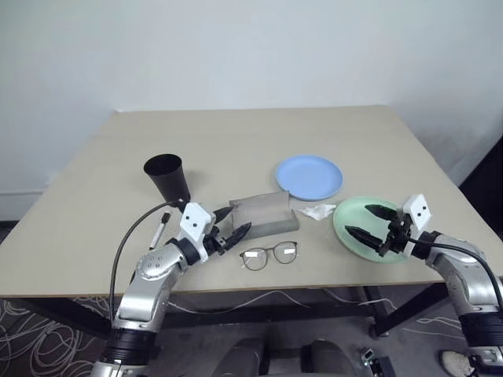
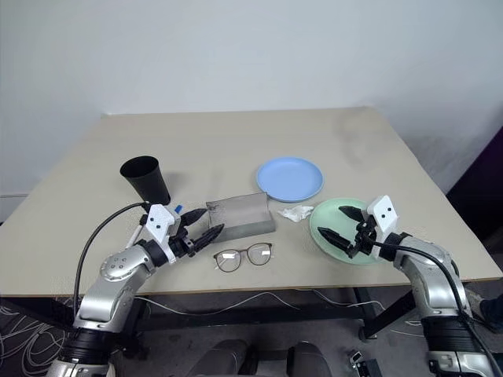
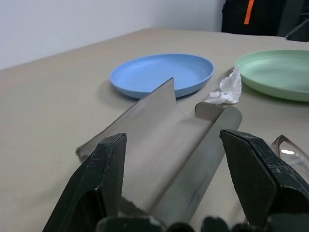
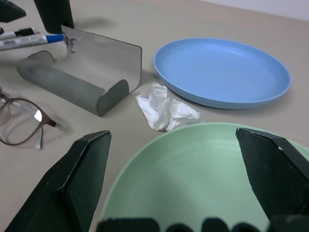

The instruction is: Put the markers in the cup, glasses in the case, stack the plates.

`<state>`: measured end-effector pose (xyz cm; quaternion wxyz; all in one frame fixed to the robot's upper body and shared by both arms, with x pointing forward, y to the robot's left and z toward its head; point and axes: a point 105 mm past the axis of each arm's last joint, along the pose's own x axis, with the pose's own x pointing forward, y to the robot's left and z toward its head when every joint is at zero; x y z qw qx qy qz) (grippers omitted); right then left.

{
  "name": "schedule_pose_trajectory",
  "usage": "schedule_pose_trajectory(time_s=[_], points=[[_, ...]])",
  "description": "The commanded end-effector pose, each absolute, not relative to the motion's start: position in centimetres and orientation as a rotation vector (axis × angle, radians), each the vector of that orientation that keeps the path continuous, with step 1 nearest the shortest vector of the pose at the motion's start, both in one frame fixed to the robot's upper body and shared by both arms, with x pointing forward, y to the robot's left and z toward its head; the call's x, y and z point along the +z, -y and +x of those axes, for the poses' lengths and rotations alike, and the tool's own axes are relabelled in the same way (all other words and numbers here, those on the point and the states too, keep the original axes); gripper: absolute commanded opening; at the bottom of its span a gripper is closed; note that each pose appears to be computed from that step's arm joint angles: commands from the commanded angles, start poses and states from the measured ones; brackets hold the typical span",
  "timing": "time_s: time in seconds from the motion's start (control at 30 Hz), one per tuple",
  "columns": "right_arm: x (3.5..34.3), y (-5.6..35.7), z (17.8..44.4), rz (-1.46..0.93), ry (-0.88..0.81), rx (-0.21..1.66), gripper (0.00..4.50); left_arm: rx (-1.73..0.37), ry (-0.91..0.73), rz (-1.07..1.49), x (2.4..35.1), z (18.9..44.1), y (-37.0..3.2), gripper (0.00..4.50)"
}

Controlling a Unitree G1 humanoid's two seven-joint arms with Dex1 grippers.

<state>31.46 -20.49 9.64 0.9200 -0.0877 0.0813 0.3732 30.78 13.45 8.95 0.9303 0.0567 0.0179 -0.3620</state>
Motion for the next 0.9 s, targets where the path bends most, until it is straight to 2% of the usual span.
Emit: schedule_pose_trajectory(time_s=[0.03,0.43,0.9], points=[[11.5,21.2,32.2,-0.212,-0.110,0.751,4.48,-0.743,0.015,0.137,10.1,31.3,-13.3,3.25],[12.1,20.7,33.0,-0.228,-0.097,0.771,4.48,-0.742,0.038,0.126,9.9,31.4,-12.6,3.25],[11.0,19.2,30.6,-0.157,-0.103,0.770,4.48,-0.767,-0.008,0.120,9.5,30.4,-14.3,3.25]])
